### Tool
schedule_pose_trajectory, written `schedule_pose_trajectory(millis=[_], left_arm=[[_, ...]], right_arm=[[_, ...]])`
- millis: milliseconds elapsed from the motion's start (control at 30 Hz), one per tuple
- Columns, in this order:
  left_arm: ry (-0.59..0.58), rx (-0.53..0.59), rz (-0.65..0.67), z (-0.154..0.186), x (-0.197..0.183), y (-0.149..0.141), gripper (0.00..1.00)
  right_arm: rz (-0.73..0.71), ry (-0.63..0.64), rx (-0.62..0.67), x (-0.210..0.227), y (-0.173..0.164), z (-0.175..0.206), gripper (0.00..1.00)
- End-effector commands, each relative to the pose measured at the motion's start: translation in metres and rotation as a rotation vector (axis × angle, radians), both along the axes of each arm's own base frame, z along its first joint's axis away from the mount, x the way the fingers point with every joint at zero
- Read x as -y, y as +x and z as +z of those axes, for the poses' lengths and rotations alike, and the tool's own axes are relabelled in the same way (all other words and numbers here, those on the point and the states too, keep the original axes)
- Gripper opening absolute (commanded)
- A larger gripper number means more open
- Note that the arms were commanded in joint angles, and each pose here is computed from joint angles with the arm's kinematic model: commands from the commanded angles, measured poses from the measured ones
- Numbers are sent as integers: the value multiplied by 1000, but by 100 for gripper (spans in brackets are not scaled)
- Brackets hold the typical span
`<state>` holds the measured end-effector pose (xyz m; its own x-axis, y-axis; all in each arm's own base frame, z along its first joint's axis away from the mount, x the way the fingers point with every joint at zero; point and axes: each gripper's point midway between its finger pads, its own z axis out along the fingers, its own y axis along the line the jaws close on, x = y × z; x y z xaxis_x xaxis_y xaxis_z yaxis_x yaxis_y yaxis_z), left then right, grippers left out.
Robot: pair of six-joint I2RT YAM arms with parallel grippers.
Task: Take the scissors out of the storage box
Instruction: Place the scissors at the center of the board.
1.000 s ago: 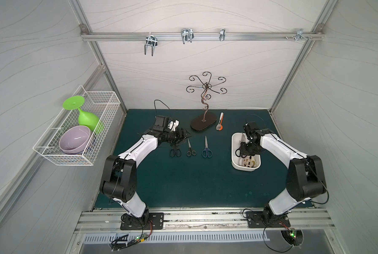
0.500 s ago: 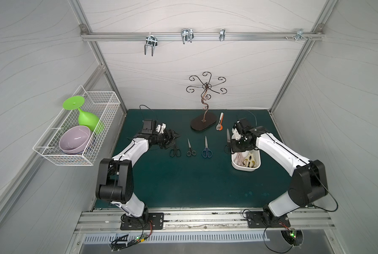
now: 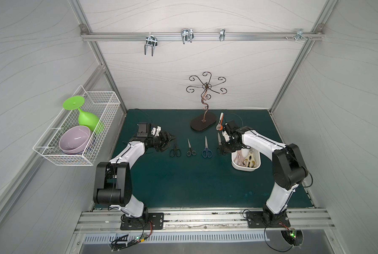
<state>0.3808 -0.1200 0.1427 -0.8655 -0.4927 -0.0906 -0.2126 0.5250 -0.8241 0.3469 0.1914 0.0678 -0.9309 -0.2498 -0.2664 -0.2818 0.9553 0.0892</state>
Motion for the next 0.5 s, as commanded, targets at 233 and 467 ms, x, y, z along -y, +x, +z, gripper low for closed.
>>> schedule_pose_trajectory(millis=[233,467], left_arm=[[-15,60,-19,14,1,4,73],[-17,56,-17,13,1,3,73]], right_arm=[[-54,-55,-39,3,3,-36,3],[-43,-89,-54,8,5,-47,4]])
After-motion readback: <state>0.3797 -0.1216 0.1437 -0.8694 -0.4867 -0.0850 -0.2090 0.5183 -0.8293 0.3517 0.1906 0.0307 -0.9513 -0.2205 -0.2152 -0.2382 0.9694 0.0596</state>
